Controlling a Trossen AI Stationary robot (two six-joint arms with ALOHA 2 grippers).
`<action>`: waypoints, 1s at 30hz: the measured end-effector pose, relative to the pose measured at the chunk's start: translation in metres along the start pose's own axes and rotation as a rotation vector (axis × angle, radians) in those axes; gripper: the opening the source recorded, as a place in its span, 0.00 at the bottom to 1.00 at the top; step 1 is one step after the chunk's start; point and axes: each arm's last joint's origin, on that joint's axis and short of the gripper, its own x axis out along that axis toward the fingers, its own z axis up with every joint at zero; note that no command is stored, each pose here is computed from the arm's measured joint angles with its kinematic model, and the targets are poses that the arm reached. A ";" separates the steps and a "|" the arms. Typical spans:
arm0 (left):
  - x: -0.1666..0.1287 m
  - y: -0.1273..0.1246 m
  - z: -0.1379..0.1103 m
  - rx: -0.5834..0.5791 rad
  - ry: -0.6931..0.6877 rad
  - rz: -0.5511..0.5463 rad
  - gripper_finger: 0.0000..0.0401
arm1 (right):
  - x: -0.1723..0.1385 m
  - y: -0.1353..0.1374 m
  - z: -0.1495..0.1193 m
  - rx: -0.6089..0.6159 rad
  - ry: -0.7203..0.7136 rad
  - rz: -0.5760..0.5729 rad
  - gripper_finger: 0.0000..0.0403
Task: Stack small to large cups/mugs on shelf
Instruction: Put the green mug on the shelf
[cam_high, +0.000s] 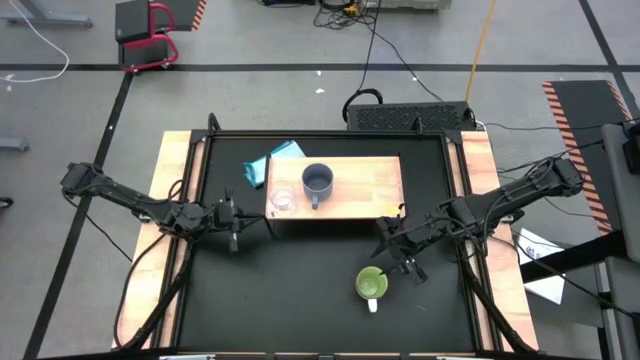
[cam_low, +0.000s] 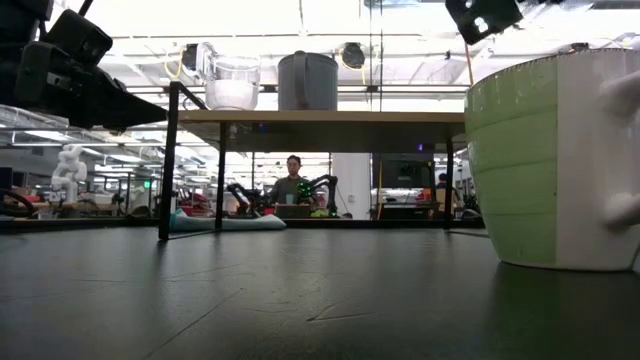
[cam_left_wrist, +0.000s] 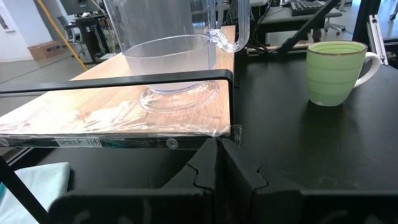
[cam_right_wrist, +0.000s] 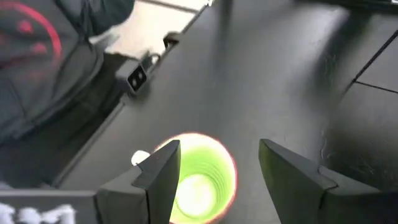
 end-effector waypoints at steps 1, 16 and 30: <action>0.000 0.000 0.000 -0.002 -0.001 0.000 0.06 | 0.000 0.001 0.001 0.012 -0.012 0.002 0.52; 0.000 0.000 0.000 -0.021 -0.003 0.000 0.06 | 0.012 -0.001 -0.004 0.233 0.012 -0.003 0.52; 0.000 0.000 0.004 -0.038 -0.038 0.001 0.06 | 0.005 -0.001 0.003 0.329 0.149 -0.053 0.52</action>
